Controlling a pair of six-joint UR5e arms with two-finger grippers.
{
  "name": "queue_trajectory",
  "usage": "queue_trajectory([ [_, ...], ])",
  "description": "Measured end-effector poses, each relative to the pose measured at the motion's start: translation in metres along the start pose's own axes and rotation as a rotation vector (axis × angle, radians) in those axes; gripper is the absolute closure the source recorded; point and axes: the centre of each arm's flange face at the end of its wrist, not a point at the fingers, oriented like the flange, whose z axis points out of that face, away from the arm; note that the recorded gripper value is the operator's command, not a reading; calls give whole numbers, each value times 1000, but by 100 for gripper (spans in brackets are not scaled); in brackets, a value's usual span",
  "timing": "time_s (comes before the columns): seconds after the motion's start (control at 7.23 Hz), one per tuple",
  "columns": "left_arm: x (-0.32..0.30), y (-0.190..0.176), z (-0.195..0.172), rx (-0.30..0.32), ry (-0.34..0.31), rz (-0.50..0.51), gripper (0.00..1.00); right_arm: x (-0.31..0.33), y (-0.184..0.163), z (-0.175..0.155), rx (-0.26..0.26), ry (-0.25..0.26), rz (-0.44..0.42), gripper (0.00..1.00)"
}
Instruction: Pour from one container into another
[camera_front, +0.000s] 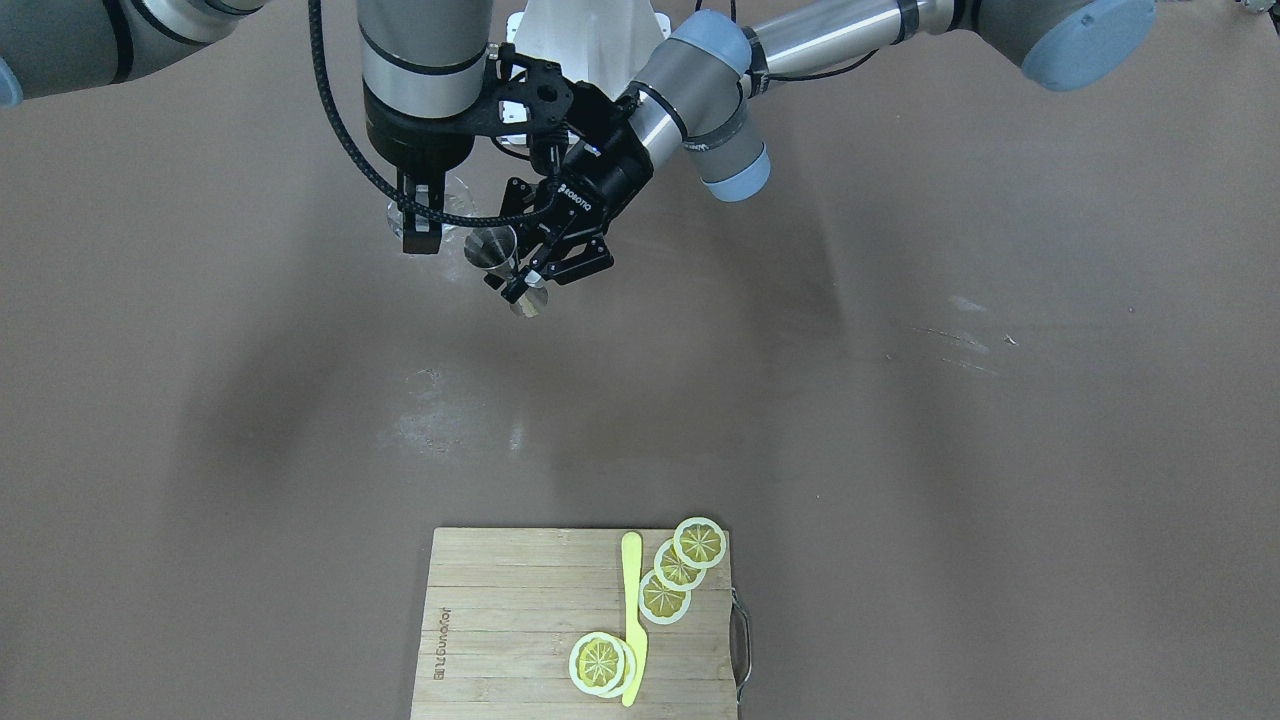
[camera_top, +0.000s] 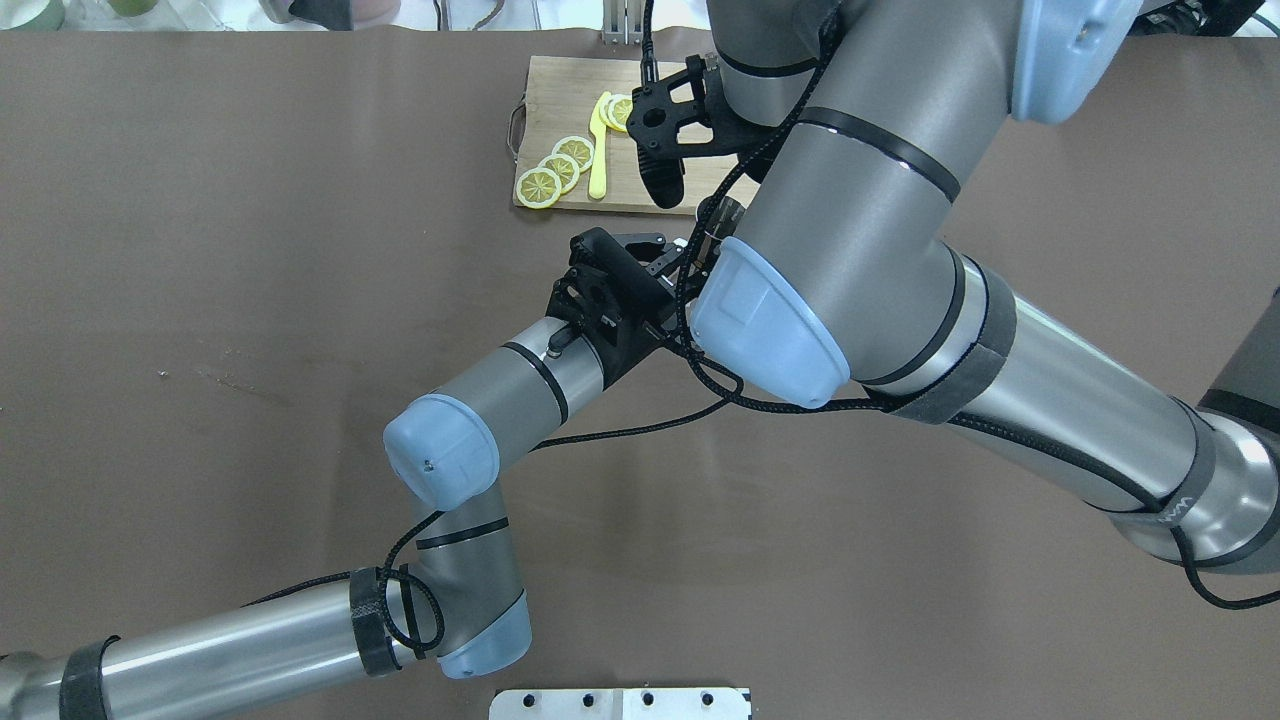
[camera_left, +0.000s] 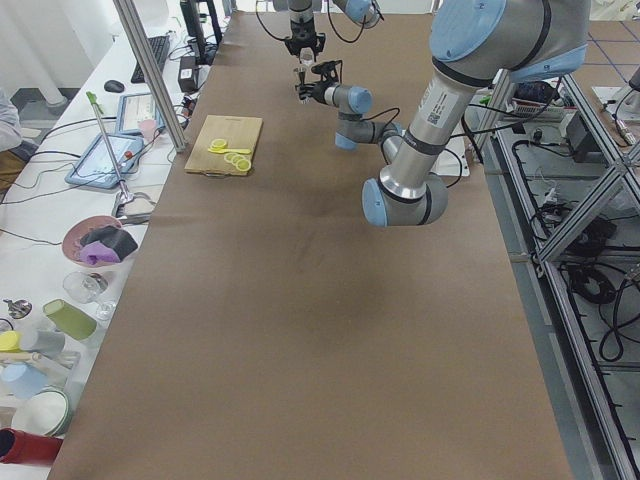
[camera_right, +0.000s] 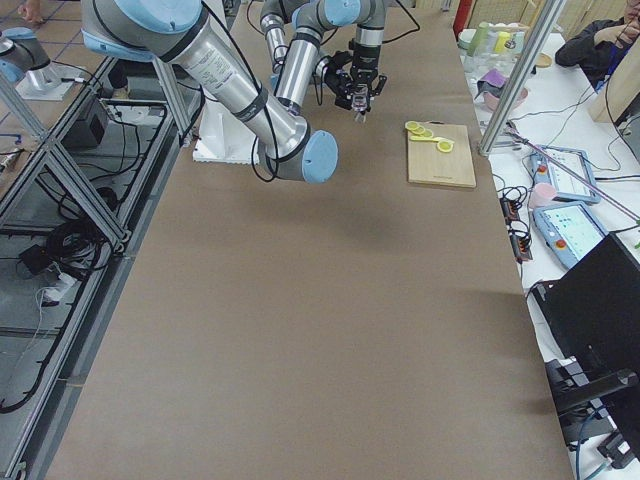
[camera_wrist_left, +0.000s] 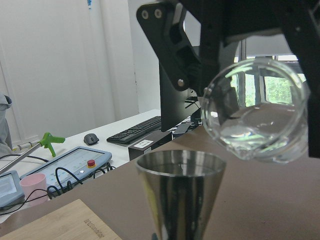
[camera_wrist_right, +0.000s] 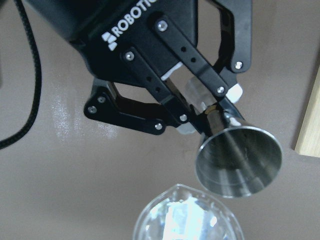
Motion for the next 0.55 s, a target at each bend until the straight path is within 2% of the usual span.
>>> queue_trajectory([
  [0.55, -1, 0, 0, 0, -1, 2, 100, 0, -2, -2, -16, -9, 4, 100],
])
